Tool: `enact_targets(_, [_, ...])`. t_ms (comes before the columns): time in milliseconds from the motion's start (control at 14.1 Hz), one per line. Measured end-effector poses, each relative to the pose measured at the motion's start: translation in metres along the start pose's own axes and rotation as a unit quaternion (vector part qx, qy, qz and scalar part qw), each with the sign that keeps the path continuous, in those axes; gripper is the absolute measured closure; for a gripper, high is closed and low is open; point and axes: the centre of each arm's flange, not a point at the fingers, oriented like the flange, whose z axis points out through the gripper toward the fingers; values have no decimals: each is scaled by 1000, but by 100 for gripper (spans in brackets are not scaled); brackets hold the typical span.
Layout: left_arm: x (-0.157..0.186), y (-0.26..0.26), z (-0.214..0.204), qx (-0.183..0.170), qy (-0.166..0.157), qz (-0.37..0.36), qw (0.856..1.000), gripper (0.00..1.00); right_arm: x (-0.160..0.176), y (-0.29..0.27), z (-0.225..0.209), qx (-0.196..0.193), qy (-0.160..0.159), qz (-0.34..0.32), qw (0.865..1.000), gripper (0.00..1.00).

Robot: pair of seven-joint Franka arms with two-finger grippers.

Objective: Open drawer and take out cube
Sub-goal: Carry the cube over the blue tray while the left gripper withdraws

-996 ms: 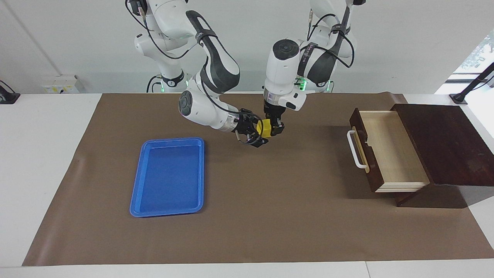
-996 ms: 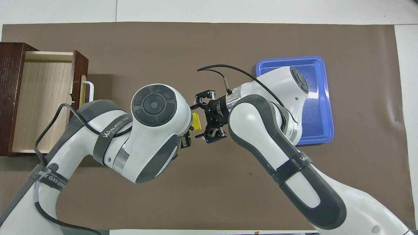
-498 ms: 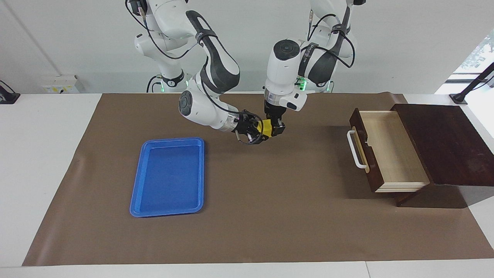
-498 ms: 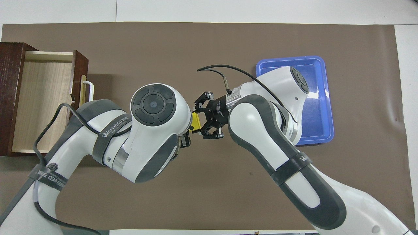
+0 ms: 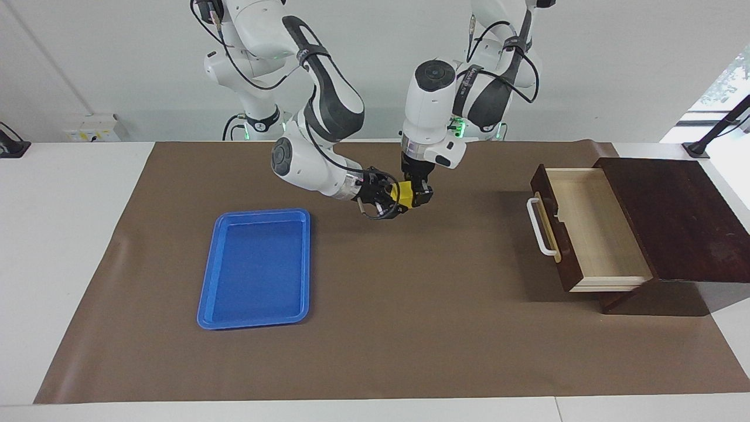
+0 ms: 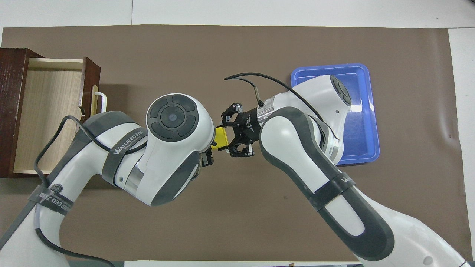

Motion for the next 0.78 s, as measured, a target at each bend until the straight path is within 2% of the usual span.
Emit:
enact_targets(142, [22, 22, 1, -2, 5, -11, 1000, 0, 0, -1, -3, 2, -1, 0, 1000, 45])
enact_targets(427, [102, 82, 14, 5, 14, 11, 1000, 0, 11, -13, -28, 25, -2, 8, 1000, 45])
enact_targets(782, [259, 156, 38, -10, 15, 76, 997, 0, 92, -36, -118, 93, 1, 68, 993, 45])
